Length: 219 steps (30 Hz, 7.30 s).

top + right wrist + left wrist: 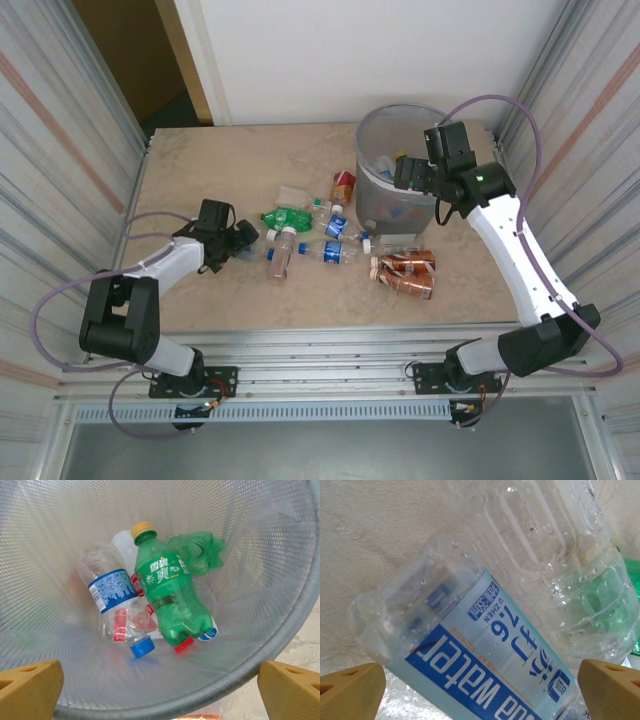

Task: Put the plastic bottles in the bin

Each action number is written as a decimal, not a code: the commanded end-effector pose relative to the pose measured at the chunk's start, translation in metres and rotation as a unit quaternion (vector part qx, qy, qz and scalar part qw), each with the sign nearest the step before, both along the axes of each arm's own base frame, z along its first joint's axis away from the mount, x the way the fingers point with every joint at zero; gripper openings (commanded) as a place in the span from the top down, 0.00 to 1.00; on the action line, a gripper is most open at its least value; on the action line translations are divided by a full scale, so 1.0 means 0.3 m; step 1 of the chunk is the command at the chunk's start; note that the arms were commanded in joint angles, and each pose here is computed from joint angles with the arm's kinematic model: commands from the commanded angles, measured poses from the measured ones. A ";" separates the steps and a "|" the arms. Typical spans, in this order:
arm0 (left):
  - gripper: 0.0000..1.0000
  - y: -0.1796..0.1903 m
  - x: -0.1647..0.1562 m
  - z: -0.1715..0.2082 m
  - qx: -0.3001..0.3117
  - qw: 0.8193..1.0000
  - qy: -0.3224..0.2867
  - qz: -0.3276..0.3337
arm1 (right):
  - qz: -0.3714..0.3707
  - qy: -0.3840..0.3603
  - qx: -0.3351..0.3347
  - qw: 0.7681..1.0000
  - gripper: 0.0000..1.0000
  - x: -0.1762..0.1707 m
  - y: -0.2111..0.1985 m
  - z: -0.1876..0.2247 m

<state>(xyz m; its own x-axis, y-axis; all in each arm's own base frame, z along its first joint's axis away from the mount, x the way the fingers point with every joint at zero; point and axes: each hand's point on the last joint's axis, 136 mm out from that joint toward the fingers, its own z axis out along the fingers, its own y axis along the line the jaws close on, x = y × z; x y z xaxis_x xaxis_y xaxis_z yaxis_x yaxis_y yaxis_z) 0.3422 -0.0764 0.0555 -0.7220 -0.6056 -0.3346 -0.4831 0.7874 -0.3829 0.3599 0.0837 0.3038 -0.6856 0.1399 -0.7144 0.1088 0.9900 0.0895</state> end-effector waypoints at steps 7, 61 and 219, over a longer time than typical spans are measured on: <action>0.01 0.026 -0.003 -0.042 0.020 0.999 0.025 0.006 | -0.011 -0.018 0.022 1.000 0.02 -0.007 -0.001 0.006; 0.55 -0.242 -0.097 0.596 0.064 0.850 -0.421 -0.309 | 0.148 -0.079 0.142 0.976 0.02 -0.036 0.283 0.206; 0.01 -0.356 -0.177 0.681 0.073 0.811 -0.474 -0.334 | 0.043 0.019 0.029 0.998 0.43 0.259 0.132 0.060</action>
